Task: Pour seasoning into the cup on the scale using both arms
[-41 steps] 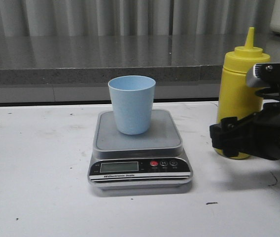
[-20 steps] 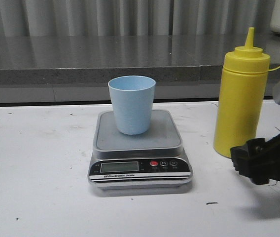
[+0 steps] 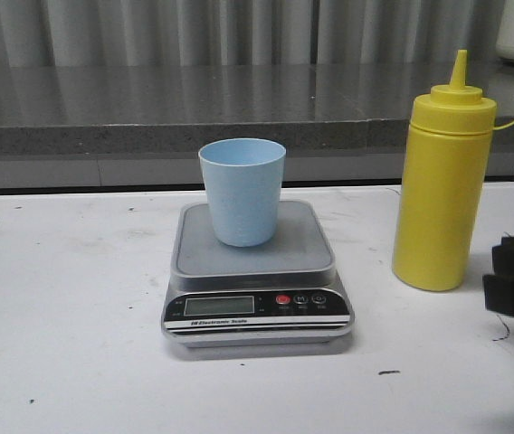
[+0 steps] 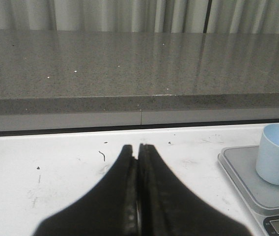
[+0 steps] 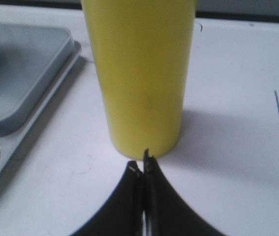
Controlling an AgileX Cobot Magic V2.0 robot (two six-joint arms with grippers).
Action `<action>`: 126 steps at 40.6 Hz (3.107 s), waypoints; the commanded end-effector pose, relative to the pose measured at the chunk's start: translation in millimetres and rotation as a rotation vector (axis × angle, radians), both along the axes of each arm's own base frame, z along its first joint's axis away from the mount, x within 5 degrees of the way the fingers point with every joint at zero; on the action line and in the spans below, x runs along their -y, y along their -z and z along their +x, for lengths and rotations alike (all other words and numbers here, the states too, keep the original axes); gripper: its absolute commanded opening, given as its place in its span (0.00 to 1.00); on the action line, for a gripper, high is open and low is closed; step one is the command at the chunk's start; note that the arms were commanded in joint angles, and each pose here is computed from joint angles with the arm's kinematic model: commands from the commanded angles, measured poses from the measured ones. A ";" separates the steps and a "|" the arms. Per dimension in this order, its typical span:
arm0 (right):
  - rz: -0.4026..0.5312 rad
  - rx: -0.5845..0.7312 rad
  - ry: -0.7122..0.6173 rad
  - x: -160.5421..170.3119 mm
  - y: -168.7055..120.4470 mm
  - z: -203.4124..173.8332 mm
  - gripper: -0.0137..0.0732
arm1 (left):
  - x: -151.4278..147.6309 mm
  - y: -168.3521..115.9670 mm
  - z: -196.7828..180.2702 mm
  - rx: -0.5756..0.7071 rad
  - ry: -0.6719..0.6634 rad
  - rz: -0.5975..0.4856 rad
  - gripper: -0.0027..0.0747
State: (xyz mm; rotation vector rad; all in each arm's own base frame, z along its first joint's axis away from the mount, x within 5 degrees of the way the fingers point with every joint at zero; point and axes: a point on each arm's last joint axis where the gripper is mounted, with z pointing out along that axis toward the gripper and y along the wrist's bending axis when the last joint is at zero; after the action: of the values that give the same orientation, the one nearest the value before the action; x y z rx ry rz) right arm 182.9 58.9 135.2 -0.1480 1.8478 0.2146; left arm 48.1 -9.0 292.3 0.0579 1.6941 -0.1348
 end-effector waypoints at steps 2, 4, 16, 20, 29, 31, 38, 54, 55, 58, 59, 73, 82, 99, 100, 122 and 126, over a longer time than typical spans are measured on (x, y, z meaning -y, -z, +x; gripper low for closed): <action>0.042 0.265 -0.014 0.4 -38.6 -1.9 0.02 | -1.0 -15.7 0.0 0.094 -0.014 -0.022 0.01; 0.037 0.293 -0.016 1.4 -46.3 -4.6 0.02 | -1.0 -15.7 0.0 0.094 -0.014 -0.022 0.01; 0.061 0.388 -0.012 7.7 -110.0 -20.3 0.02 | -1.0 -15.7 0.0 0.094 -0.014 -0.022 0.01; 0.060 0.403 -0.038 8.7 -137.6 -29.4 0.02 | -1.0 -15.7 0.0 0.094 -0.014 -0.022 0.01; 0.069 0.440 -0.090 15.5 -186.1 -59.6 0.02 | -1.0 -15.7 0.0 0.094 -0.014 -0.022 0.01; 0.070 0.434 -0.098 17.0 -187.6 -65.2 0.02 | -1.0 -15.7 0.0 0.094 -0.014 -0.022 0.01; 0.062 0.396 -0.121 20.6 -186.3 -80.0 0.02 | -1.0 -15.7 0.0 0.094 -0.014 -0.022 0.01; 0.062 0.393 -0.124 21.2 -186.1 -82.0 0.02 | -1.0 -15.7 0.0 0.094 -0.014 -0.022 0.01; 0.062 0.393 -0.124 21.2 -186.1 -82.0 0.02 | -1.0 -15.7 0.0 0.094 -0.014 -0.022 0.01; 0.062 0.393 -0.124 21.2 -186.1 -82.0 0.02 | -1.0 -15.7 0.0 0.094 -0.014 -0.022 0.01; 0.062 0.393 -0.124 21.2 -186.1 -82.0 0.02 | -1.0 -15.7 0.0 0.094 -0.014 -0.022 0.01; 0.062 0.393 -0.124 21.2 -186.1 -82.0 0.02 | -1.0 -15.7 0.0 0.094 -0.014 -0.022 0.01; 0.062 0.393 -0.124 21.2 -186.1 -82.0 0.02 | -1.0 -15.7 0.0 0.094 -0.014 -0.022 0.01; 0.062 0.393 -0.124 21.2 -186.1 -82.0 0.02 | -1.0 -15.7 0.0 0.094 -0.014 -0.022 0.01; 0.062 0.393 -0.124 21.2 -186.1 -82.0 0.02 | -1.0 -15.7 0.0 0.094 -0.014 -0.022 0.01; 0.062 0.392 -0.124 21.2 -185.8 -82.0 0.02 | -6.7 22.7 -5.5 0.223 -0.082 -0.077 0.01; 0.062 0.392 -0.124 21.2 -185.8 -82.0 0.02 | -7.7 44.3 -4.3 0.199 -0.106 -0.073 0.01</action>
State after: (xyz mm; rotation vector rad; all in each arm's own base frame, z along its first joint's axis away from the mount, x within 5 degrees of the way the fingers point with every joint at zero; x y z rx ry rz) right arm 101.5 39.5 302.1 -0.2646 1.5508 0.3162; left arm 45.1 -2.4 244.2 -0.0493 1.5834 -0.1102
